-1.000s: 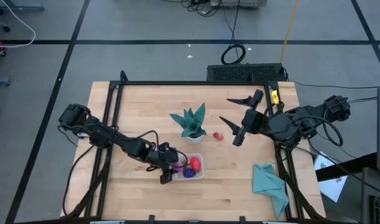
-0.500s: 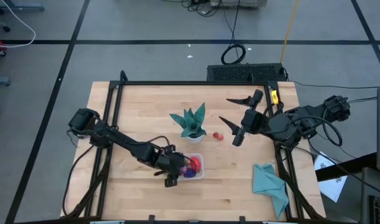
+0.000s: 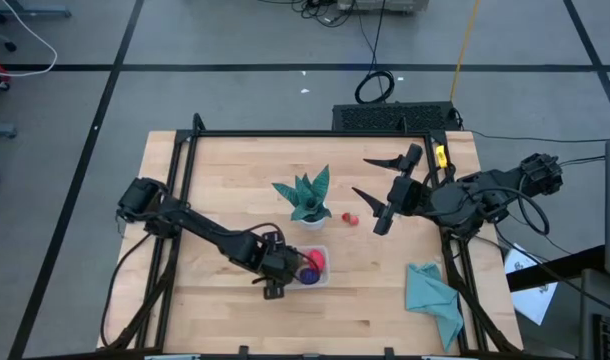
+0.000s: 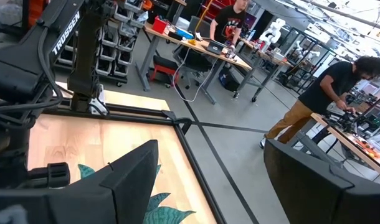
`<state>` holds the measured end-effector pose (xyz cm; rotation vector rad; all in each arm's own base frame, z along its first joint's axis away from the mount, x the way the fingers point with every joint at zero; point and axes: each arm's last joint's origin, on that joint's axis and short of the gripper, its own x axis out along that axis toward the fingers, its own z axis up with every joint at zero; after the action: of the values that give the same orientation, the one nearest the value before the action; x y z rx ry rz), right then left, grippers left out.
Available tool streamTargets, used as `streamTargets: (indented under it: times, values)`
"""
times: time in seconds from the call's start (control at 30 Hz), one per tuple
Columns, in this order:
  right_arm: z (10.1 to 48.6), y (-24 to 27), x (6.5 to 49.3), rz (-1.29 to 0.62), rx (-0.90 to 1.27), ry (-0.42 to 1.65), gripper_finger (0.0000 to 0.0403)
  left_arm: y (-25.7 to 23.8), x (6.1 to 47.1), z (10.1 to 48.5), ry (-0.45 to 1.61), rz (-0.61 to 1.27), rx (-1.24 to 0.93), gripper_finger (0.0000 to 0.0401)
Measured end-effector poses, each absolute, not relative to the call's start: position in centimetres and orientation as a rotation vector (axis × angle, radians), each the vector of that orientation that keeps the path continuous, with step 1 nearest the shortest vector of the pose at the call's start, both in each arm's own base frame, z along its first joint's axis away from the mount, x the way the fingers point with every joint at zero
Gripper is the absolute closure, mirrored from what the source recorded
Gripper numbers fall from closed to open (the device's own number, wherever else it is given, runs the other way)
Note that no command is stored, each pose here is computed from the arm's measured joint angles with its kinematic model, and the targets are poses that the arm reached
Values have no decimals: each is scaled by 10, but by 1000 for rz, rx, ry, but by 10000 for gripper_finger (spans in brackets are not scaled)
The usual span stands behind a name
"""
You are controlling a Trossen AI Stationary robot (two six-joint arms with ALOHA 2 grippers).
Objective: Pick and placing Produce into tupperware
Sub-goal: Put the purple onion into the transparent bin
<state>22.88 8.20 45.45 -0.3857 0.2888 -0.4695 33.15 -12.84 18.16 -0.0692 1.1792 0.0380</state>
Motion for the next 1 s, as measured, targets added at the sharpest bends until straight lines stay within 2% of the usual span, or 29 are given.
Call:
streamTargets:
  times: [0.7,1.0]
  values:
    - [455,82,229,-471,-378,287,122,-128,332,182,1176,34,-73,144]
    - [454,82,229,-470,-378,287,122,-121,335,182,1179,52,-82,87]
